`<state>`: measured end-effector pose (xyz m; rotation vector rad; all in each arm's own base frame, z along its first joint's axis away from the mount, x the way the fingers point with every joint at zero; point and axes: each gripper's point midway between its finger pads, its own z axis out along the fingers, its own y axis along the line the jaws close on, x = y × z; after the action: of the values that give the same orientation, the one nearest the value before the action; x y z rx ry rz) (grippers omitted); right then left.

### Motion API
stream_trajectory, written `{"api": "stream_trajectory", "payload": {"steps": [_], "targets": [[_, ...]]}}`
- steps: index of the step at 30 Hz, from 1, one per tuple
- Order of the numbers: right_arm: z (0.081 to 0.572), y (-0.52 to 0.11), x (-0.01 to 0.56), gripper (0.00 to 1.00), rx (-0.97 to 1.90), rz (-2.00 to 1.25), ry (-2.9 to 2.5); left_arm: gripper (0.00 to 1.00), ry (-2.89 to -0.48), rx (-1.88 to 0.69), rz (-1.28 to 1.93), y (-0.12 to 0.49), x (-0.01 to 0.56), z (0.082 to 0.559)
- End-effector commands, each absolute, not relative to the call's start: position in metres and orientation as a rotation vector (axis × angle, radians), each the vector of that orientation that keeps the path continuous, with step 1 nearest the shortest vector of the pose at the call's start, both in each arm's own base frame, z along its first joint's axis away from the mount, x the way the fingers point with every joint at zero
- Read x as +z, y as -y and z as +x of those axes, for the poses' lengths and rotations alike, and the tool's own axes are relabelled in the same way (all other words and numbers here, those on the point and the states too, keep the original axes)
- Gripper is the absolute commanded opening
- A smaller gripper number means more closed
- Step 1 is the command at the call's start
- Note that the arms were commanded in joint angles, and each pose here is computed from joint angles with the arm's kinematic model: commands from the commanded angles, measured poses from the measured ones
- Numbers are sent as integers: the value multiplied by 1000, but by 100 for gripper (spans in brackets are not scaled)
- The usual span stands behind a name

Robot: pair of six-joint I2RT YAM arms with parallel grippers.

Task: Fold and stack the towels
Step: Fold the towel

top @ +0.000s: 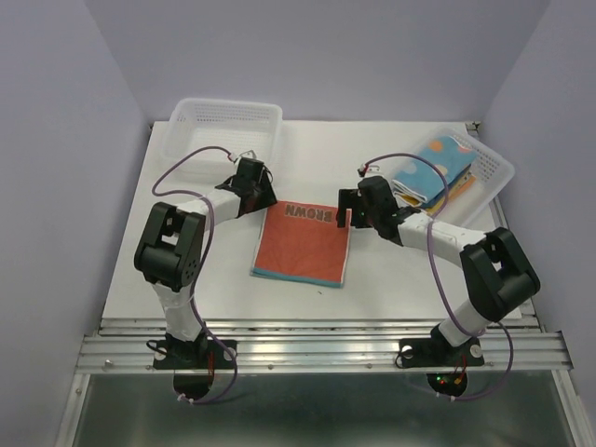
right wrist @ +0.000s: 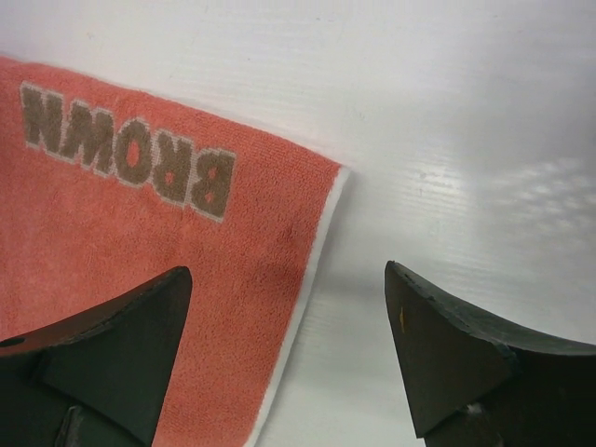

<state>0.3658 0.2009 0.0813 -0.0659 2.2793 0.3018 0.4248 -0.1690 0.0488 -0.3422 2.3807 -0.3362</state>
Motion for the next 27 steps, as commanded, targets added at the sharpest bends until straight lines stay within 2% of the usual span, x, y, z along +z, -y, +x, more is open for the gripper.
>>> {"api": "stream_trajectory", "payload": {"steps": [1,7,17,21,23,24,25,27], "targets": [[394,-215,113,86,378,-48,-2169,54,-2330,-360,-335,173,62,445],[405,-212,102,74,366,-24,-2182,50,-2346,-369,-342,178,53,449],[422,-203,76,64,306,1,-2229,42,-2369,-389,-353,183,42,453],[428,-202,69,58,295,6,-2240,31,-2377,-398,-353,185,39,453],[431,-201,64,57,280,5,-2244,19,-2383,-413,-347,188,37,453],[434,-200,64,56,267,7,-2238,9,-2388,-413,-348,188,35,453],[436,-199,63,56,261,10,-2240,2,-2389,-412,-349,188,34,454],[439,-194,56,53,220,10,-2262,0,-2390,-413,-352,189,34,454]]}}
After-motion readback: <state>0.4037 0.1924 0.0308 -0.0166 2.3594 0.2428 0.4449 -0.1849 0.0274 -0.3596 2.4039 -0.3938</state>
